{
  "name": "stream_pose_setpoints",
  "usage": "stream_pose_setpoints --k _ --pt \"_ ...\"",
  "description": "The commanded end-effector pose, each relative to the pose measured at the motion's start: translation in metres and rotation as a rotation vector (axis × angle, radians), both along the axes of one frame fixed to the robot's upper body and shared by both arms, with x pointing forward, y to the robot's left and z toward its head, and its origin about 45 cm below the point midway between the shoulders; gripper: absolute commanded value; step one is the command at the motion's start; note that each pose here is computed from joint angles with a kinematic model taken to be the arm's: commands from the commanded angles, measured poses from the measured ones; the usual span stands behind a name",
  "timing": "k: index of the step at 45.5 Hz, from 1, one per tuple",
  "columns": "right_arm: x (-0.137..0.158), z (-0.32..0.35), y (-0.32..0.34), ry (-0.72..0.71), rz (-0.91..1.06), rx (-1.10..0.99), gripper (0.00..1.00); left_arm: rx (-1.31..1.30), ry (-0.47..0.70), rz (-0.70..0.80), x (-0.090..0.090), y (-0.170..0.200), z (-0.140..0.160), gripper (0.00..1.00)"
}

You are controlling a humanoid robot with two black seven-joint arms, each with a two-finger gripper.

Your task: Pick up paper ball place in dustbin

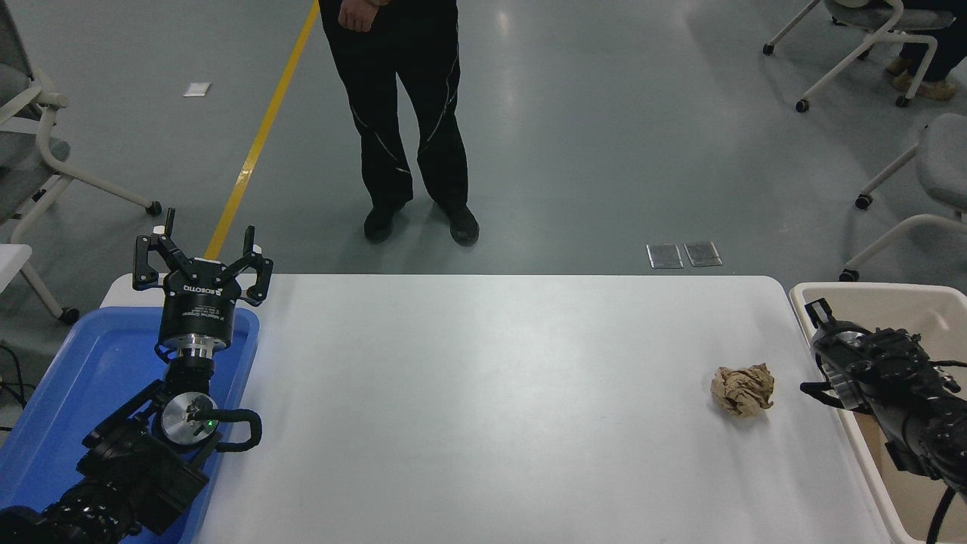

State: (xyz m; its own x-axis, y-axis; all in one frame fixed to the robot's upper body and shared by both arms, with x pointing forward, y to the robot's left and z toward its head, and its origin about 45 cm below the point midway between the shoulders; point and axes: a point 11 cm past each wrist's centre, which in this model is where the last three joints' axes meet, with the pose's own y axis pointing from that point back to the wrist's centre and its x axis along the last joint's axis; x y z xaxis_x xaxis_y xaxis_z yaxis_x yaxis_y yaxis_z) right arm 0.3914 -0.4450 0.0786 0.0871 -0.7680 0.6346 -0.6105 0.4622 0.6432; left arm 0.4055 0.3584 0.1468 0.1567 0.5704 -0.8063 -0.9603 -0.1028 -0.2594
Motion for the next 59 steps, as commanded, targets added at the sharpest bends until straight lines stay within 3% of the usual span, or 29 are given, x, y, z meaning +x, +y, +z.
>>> stream_pose_setpoints --k 1,42,44,45,47,48,54,59 --pt "0.006 0.002 0.008 -0.011 0.015 0.003 0.00 0.004 0.002 -0.007 0.000 -0.002 0.000 0.99" --pt "-0.004 0.004 -0.014 0.001 -0.016 -0.022 0.01 0.004 0.003 -0.003 0.000 0.000 -0.001 0.99" --pt "-0.004 0.004 -0.015 0.001 -0.013 -0.019 0.11 0.004 0.003 -0.003 0.000 0.000 -0.001 0.99" --pt "-0.005 0.006 -0.019 0.000 -0.020 -0.022 0.21 0.004 0.005 -0.002 -0.001 0.000 -0.001 0.99" --pt "-0.005 0.016 -0.034 -0.012 -0.040 -0.040 0.49 0.004 0.005 -0.002 -0.001 0.000 -0.001 0.99" --pt "-0.005 0.022 -0.042 -0.015 -0.050 -0.040 0.71 0.004 0.005 -0.002 -0.001 0.000 -0.001 0.99" --pt "0.000 0.039 -0.039 0.006 -0.004 0.018 0.99 0.004 0.006 -0.002 -0.001 0.000 -0.002 0.99" --pt "-0.006 0.052 -0.026 0.072 0.085 0.063 1.00 0.003 0.003 -0.006 -0.001 -0.001 -0.001 0.99"
